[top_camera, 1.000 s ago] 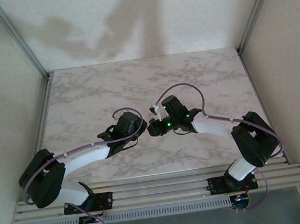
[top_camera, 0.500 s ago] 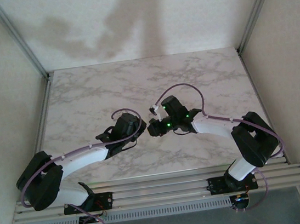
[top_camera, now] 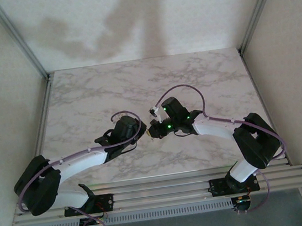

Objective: Lock with the key

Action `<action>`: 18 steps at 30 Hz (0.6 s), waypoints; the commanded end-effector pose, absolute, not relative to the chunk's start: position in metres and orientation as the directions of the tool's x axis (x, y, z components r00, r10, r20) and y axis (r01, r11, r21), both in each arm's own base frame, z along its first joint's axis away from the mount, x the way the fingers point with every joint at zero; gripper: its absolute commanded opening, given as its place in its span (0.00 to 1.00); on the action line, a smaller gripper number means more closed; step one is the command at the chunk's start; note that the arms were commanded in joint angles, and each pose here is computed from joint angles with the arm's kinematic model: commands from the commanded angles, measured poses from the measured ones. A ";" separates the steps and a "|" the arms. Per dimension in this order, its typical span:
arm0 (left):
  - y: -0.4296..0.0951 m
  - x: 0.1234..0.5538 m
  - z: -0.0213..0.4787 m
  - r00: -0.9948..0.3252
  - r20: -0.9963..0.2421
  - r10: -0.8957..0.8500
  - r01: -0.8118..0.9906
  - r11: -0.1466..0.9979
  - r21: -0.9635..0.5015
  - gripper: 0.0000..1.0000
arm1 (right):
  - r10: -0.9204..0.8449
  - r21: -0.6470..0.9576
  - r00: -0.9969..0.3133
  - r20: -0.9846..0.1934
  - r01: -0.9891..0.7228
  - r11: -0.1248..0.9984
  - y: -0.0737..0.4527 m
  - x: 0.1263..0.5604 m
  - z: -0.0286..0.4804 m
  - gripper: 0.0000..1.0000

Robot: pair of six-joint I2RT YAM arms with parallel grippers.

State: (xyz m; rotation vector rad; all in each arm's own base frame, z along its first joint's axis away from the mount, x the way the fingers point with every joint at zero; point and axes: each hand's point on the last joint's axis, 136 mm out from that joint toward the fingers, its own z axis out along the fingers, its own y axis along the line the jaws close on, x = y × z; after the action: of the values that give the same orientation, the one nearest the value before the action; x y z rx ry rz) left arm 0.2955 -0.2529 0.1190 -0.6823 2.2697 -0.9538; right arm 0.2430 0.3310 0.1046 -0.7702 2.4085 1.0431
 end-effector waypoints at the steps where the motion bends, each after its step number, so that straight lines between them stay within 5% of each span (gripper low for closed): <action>1: -0.260 0.292 0.144 -0.699 -0.300 -0.649 -0.173 0.561 -0.810 0.00 | -0.326 0.507 -0.771 -0.548 -0.615 0.604 0.326 0.248 0.100 0.14; 9: -0.262 0.287 0.152 -0.702 -0.277 -0.656 -0.150 0.517 -0.843 0.00 | -0.329 0.523 -0.777 -0.537 -0.612 0.593 0.329 0.246 0.099 0.12; 18: -0.260 0.285 0.165 -0.693 -0.278 -0.665 -0.127 0.492 -0.861 0.00 | -0.335 0.543 -0.782 -0.526 -0.612 0.576 0.332 0.244 0.098 0.21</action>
State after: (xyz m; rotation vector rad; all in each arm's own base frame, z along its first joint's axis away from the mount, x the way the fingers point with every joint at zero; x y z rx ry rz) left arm 0.2863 -0.2460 0.1318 -0.6818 2.2203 -1.0185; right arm 0.2373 0.3374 0.1122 -0.8012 2.3885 1.1100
